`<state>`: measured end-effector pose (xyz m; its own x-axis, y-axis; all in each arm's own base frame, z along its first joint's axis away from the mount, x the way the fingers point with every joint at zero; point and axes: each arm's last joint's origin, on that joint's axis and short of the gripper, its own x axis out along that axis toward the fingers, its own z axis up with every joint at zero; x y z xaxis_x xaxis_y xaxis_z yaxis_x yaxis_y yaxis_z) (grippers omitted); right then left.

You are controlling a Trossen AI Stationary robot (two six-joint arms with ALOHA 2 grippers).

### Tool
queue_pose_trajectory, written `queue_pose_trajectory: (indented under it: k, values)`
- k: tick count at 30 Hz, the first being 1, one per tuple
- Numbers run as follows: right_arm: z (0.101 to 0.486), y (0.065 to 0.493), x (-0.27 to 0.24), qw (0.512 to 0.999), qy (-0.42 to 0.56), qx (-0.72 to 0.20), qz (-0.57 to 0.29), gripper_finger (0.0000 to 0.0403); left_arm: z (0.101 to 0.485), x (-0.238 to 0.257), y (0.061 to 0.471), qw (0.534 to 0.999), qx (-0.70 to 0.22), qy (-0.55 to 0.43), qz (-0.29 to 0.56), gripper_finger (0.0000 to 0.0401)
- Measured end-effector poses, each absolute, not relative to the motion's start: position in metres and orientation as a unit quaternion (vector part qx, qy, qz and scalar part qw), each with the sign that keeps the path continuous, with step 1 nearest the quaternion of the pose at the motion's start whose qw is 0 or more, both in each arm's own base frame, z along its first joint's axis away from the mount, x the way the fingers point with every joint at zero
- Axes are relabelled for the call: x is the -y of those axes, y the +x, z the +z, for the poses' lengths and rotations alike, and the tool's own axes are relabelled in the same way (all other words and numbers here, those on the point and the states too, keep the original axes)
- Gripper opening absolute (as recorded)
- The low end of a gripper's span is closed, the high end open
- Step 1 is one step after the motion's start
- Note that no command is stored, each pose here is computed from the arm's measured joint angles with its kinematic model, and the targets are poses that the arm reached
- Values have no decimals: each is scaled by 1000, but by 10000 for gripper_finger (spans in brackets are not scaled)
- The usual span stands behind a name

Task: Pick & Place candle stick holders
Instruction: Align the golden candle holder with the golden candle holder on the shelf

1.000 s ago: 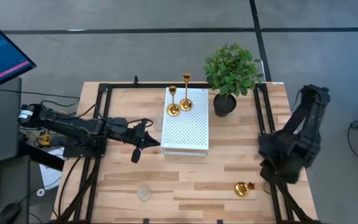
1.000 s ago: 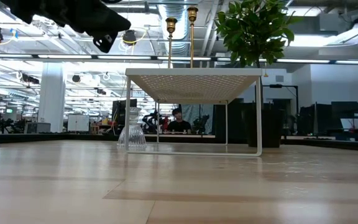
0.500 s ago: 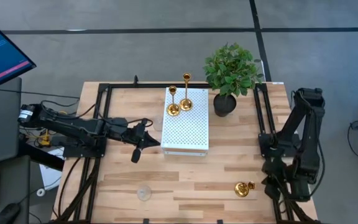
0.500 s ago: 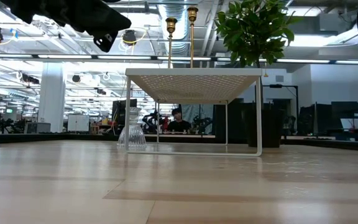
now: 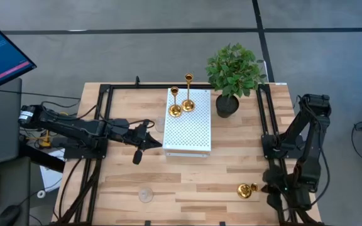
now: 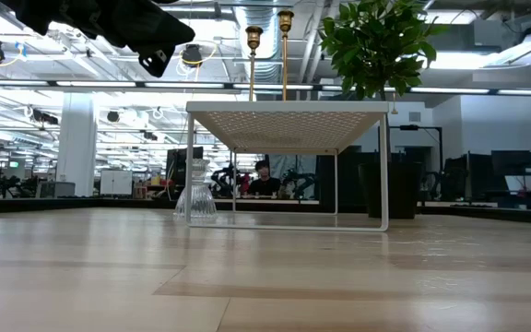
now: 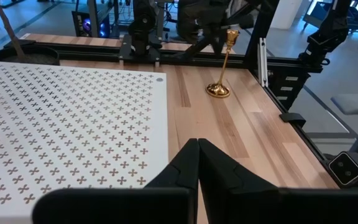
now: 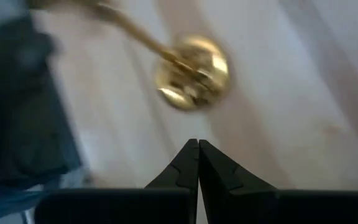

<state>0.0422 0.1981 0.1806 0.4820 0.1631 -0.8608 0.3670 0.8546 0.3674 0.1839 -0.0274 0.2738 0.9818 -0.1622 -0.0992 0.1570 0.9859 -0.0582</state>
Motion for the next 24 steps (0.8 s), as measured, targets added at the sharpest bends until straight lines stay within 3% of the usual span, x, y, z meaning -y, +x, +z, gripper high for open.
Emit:
queue_pose_trajectory:
  k: [5,14,24]
  values:
    - [187,46,-208,879,224,-420,14,0,274,27,184,995,-50,-25,-80,4]
    - [186,49,-203,868,258,-423,-30,4,274,27,184,995,-50,-25,-80,4]
    - [185,50,-202,869,259,-421,-33,99,274,27,184,995,-50,-25,-80,4]
